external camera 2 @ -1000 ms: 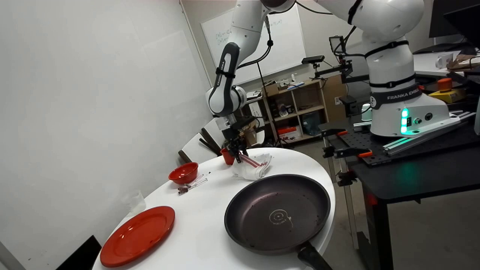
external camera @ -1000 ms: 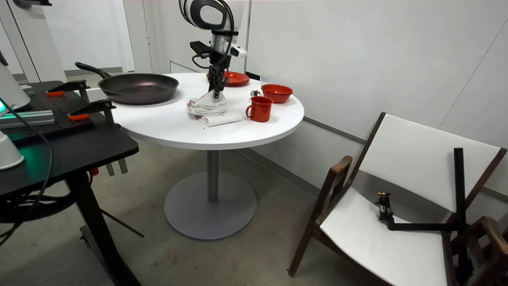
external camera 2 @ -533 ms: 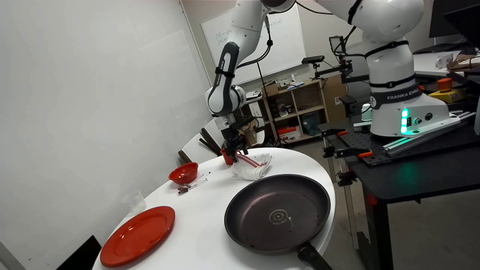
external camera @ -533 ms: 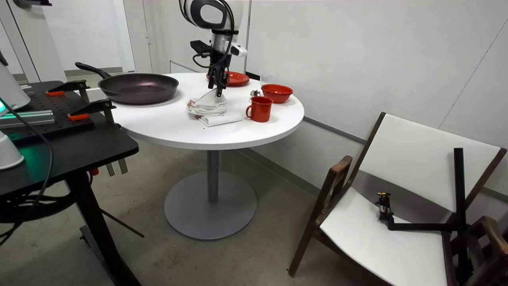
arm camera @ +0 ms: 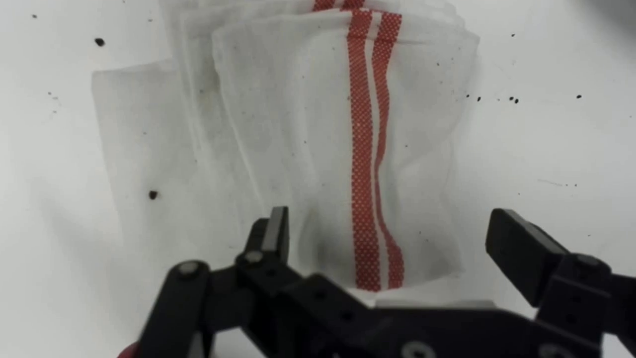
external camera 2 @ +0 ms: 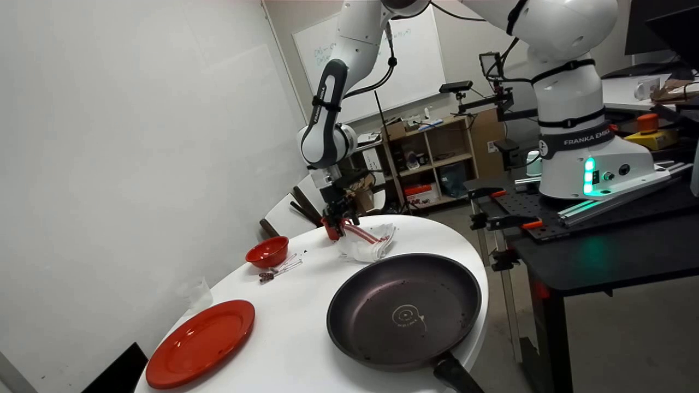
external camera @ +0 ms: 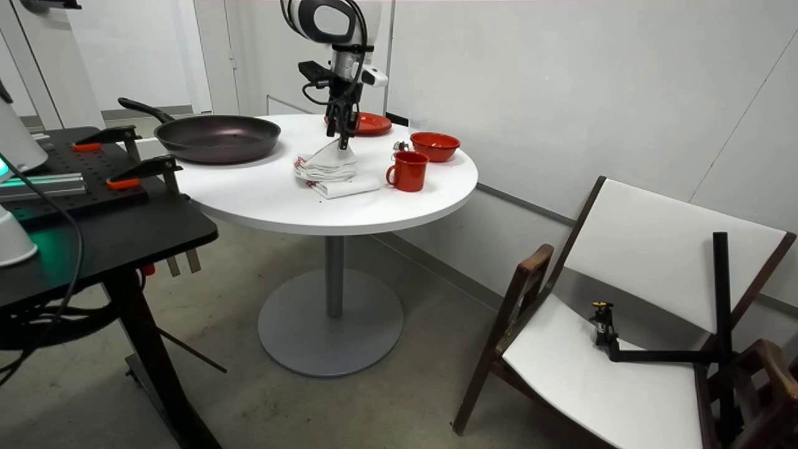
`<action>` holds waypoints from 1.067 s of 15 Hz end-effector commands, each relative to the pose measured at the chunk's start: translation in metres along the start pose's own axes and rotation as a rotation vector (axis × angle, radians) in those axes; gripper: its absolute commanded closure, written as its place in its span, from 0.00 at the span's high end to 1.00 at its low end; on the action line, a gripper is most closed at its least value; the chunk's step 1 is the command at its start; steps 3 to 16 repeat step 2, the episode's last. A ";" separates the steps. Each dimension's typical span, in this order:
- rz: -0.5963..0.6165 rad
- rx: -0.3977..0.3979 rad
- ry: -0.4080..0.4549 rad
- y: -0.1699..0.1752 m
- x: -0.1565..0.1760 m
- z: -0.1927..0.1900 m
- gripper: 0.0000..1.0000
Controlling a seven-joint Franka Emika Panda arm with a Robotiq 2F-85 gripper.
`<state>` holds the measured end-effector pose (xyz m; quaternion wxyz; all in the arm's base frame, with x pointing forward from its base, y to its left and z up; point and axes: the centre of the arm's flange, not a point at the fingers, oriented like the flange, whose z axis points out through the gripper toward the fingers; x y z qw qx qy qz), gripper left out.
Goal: Pick up the white and red towel on the left and use it to wipe the black pan
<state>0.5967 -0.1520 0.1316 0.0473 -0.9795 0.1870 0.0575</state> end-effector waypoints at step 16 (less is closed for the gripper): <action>0.001 0.000 0.000 0.000 0.000 0.000 1.00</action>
